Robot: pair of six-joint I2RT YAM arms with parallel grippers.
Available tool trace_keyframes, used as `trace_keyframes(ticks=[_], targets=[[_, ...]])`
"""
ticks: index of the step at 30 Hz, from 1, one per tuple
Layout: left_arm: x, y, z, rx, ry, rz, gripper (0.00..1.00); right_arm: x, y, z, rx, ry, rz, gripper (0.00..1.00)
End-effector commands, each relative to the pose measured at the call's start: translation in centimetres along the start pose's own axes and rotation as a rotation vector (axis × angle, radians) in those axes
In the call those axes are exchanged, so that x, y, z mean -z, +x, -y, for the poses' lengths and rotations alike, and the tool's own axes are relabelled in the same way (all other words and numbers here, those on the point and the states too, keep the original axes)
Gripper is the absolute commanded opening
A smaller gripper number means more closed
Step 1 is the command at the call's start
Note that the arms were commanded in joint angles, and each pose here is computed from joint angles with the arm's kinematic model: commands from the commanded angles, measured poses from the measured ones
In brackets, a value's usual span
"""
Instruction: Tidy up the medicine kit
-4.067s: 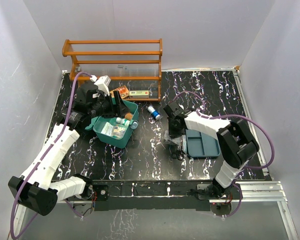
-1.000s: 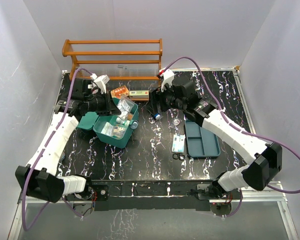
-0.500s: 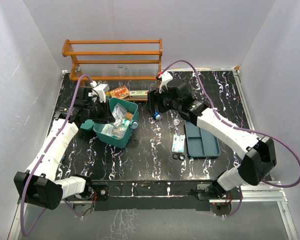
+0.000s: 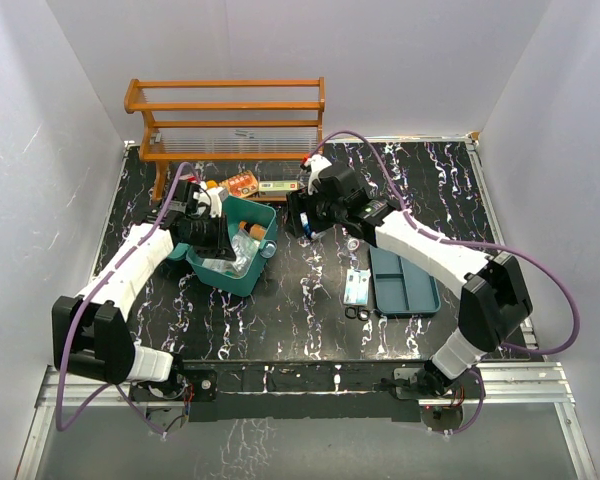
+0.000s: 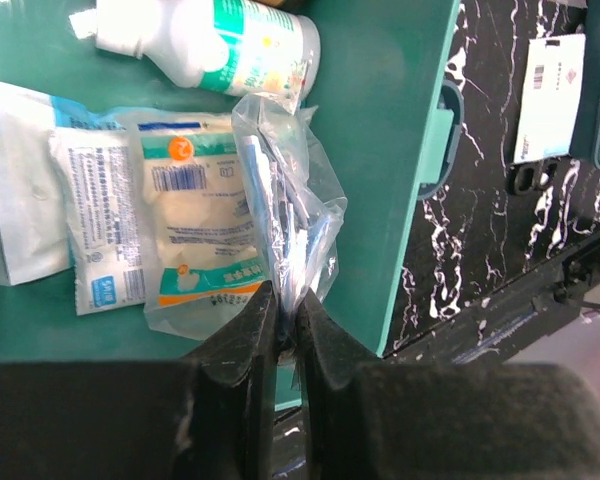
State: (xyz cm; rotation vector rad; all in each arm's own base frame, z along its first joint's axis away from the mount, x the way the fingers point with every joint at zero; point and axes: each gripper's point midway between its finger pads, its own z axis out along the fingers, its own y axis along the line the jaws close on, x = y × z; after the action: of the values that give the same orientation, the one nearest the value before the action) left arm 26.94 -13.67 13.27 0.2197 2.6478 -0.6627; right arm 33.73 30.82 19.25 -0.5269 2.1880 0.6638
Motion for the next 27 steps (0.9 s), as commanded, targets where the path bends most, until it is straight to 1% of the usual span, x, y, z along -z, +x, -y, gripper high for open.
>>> trace_keyframes(ticks=[1, 4, 7, 10, 14, 19, 22, 27], targets=[[0.7, 1.5, 1.4, 0.035, 0.082, -0.059, 0.07, -0.1, -2.8, -0.9, 0.017, -0.034, 0.071, 0.72], [0.9, 2.7, 2.3, 0.081, 0.132, -0.109, 0.11, -0.5, -2.5, -1.0, 0.013, -0.044, 0.062, 0.72], [0.8, 3.8, 2.1, 0.125, 0.121, -0.153, 0.18, -0.8, -2.4, -1.1, 0.006, -0.053, 0.054, 0.72], [0.1, 4.8, 0.9, 0.167, 0.061, -0.216, 0.24, -1.0, -2.3, -1.3, 0.001, -0.065, 0.049, 0.73], [0.1, 4.6, -1.3, 0.181, -0.077, -0.243, 0.4, -1.2, -2.3, -1.3, -0.002, -0.068, 0.047, 0.73], [0.4, 2.7, -2.1, 0.151, -0.142, -0.209, 0.53, -1.2, -2.4, -1.3, -0.003, -0.063, 0.05, 0.73], [0.4, 2.0, -2.4, 0.139, -0.153, -0.196, 0.56, -1.2, -2.5, -1.3, -0.003, -0.062, 0.052, 0.73], [0.6, 1.4, -3.1, 0.11, -0.193, -0.194, 0.58, -1.3, -2.6, -1.1, -0.004, -0.056, 0.054, 0.73]])
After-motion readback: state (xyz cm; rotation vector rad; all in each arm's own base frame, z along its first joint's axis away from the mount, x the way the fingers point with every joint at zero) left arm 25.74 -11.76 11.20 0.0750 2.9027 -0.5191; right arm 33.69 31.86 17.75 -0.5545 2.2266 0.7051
